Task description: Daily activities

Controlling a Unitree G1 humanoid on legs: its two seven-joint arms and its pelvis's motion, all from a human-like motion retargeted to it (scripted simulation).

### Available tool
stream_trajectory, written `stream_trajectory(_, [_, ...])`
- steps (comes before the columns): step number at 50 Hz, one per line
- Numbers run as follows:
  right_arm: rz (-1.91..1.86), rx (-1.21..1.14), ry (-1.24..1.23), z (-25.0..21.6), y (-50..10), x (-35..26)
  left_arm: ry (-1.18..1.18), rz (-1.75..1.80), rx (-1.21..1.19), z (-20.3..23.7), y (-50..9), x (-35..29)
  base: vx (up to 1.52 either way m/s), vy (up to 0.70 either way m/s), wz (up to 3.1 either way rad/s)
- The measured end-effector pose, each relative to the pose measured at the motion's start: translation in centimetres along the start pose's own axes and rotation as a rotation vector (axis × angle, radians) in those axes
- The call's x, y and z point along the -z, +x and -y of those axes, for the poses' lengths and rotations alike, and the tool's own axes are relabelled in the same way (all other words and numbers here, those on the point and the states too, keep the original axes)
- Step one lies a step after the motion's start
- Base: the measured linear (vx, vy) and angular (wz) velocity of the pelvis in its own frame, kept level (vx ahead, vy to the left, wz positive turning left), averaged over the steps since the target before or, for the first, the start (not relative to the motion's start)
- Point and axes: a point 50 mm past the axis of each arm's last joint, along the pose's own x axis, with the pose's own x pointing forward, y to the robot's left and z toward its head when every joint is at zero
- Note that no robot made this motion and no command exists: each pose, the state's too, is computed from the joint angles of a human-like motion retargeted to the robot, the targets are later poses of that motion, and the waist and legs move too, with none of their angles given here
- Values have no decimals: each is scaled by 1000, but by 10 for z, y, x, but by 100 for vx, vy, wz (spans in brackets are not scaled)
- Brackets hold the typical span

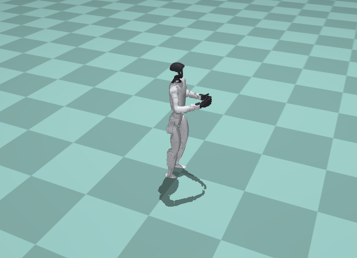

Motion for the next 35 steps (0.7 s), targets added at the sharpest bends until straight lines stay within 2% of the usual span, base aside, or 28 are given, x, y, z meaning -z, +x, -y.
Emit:
stream_trajectory(3, [50, 13, 178, -6, -9, 4, -92, 42, 22, 2, 4, -6, 2, 0, 5])
stream_trajectory(5, [38, 51, 318, -21, -25, 25, -193, 15, 28, 18, -9, 10, 0, 0, 0])
stream_trajectory(8, [111, 70, 374, -16, -23, 12, -217, 75, 30, 8, 2, -6, 2, 0, 3])
stream_trajectory(10, [108, 104, 440, -24, -29, 22, -272, 62, 24, 16, -4, 3, 0, 0, 0])
stream_trajectory(20, [149, 176, 463, -28, -34, 21, -260, 96, -2, 18, -5, -2, 0, 0, 0])
stream_trajectory(35, [243, 252, 348, -31, -33, 4, -52, 144, -23, 17, 2, -12, 0, 0, 0])
